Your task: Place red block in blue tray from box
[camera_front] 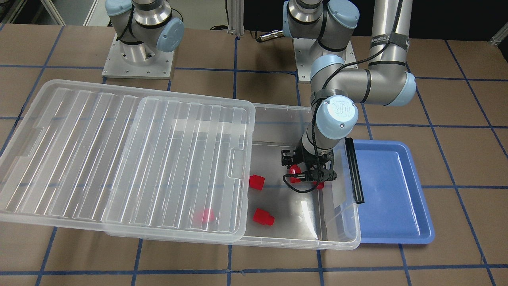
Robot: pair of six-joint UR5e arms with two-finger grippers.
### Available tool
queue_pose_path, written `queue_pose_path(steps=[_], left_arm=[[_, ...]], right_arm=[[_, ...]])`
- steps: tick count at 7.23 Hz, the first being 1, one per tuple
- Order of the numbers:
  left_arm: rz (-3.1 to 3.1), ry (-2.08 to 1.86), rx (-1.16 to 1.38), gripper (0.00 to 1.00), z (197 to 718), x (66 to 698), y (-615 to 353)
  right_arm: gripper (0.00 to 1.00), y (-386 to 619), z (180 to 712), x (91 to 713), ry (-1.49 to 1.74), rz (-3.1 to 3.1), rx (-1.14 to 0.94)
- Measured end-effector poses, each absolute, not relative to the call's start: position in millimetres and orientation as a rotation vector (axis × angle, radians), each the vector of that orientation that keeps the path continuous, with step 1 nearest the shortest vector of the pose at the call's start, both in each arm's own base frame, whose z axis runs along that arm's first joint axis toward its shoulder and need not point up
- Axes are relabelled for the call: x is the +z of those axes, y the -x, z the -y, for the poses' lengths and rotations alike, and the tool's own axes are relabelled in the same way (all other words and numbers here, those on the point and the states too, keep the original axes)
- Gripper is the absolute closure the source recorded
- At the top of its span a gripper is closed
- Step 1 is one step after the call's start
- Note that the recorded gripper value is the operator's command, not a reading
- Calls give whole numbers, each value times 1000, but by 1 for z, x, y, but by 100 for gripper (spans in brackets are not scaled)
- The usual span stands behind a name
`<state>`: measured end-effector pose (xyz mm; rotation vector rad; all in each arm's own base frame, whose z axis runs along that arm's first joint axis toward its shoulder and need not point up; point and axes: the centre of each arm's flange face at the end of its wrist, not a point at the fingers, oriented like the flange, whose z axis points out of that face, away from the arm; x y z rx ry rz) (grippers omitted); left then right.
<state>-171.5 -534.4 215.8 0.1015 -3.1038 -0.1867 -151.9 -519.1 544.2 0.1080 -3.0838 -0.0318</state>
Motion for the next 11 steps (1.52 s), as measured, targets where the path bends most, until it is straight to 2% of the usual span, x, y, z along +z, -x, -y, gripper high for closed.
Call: queue_pose_path(steps=[3,4,5,6,8,11], left_arm=[[3104,-103,-192,32,539,201,172],[3103,-103,-185,41,541,197,172],[3102,-103,-179,64,543,193,172],[3101,-102,-177,100,544,190,172],[3099,-108,-171,100,545,190,173],[3097,-141,-116,100,552,215,175]], right_arm=[[0,90,521,558,-59,3078,-23],[0,53,522,561,-20,3078,-12],[0,19,523,564,12,3079,-1],[0,-13,522,564,44,3082,6],[0,-63,519,564,94,3079,12],[0,-84,516,562,151,3082,10]])
